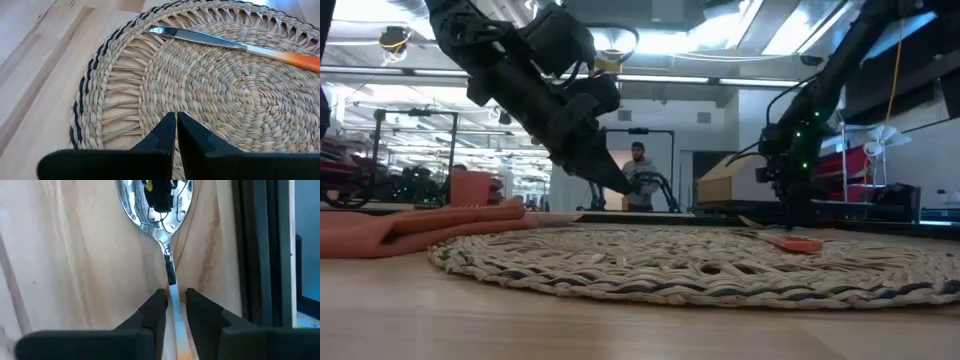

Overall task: Set table place
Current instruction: Put the orange spoon to the right of the orange table knife on the brown table mat

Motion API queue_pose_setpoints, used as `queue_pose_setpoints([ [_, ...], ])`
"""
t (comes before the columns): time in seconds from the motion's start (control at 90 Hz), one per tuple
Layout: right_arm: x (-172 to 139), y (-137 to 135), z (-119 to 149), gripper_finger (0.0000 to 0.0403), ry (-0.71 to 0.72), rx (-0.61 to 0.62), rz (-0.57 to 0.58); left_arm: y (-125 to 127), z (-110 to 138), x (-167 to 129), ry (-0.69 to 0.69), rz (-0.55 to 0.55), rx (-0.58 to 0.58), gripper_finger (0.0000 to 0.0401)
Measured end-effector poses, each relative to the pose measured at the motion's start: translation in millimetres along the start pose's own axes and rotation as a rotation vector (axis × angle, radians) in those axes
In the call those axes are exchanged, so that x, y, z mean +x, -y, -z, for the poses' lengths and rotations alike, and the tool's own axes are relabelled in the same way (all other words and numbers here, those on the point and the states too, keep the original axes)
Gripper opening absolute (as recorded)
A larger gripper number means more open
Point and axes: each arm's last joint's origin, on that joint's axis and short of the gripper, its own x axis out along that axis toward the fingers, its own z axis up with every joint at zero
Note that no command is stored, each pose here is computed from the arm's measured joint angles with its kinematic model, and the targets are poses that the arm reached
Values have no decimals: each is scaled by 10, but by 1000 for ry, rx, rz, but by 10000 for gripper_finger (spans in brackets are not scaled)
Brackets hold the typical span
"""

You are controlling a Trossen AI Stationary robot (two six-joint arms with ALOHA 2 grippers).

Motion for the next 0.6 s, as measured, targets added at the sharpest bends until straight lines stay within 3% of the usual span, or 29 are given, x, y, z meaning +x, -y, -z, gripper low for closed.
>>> queue_pose_setpoints([
  [0.111,-18,36,-30,7,15,0,19,-1,0,0,0,0,-1,0],
  [0.411,-75,-46,-14,1,30,146,-85,-1,0,0,0,-1,-3,0],
  [0.6,-306,-139,-73,0,45,180,-73,-1,-1,0,1,-1,-1,0],
])
